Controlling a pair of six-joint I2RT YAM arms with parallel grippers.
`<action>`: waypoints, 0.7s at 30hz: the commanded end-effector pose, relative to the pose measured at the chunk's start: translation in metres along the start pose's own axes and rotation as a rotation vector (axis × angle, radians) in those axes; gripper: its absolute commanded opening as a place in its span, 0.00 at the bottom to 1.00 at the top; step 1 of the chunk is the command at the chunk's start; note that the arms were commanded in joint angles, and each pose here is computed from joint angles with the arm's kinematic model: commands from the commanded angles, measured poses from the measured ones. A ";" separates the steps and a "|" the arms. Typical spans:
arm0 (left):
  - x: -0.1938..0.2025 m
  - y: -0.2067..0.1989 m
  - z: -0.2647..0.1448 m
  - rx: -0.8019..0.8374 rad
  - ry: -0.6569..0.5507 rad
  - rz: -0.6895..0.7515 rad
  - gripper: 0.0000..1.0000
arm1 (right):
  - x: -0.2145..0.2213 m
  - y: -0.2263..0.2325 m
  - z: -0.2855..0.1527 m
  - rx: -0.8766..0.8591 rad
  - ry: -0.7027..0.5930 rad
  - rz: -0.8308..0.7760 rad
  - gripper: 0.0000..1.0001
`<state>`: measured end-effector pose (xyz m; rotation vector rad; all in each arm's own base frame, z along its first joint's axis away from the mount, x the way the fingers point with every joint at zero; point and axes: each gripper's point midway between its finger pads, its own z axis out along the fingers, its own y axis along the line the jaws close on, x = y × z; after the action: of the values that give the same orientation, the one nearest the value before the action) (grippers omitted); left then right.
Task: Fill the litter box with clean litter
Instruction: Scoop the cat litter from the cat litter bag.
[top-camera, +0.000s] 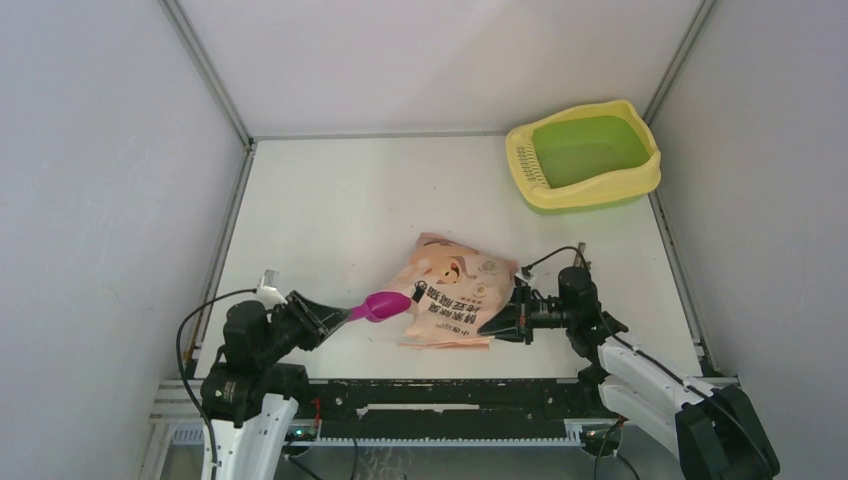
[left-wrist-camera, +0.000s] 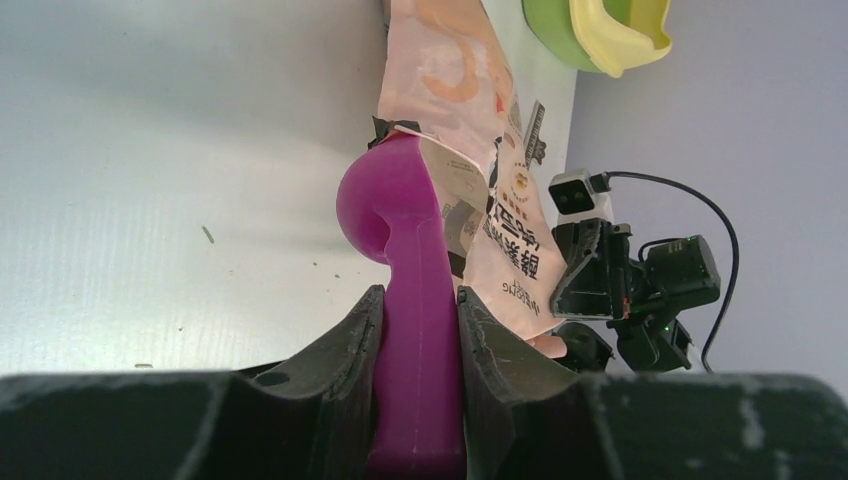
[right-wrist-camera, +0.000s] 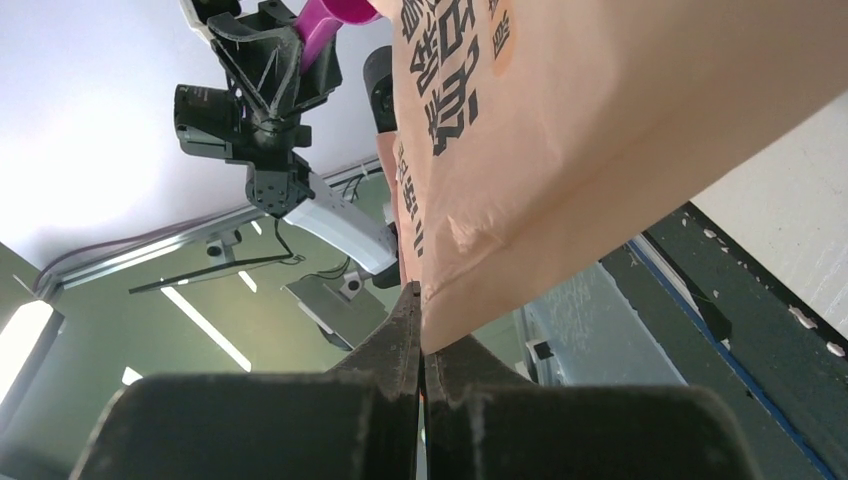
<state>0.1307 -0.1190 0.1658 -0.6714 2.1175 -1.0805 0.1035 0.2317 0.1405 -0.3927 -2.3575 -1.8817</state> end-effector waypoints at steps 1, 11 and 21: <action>-0.015 0.002 -0.006 -0.051 -0.068 0.075 0.00 | 0.005 0.022 0.000 -0.046 0.035 -0.052 0.00; -0.029 -0.032 -0.005 0.036 -0.081 0.128 0.00 | 0.010 0.011 0.007 0.000 0.049 -0.024 0.00; 0.008 -0.061 0.019 0.119 0.047 0.297 0.01 | 0.014 0.026 0.007 -0.033 0.059 0.011 0.00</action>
<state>0.1337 -0.1475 0.1853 -0.3720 2.1740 -1.0740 0.0958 0.2399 0.1366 -0.4280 -2.3338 -1.8105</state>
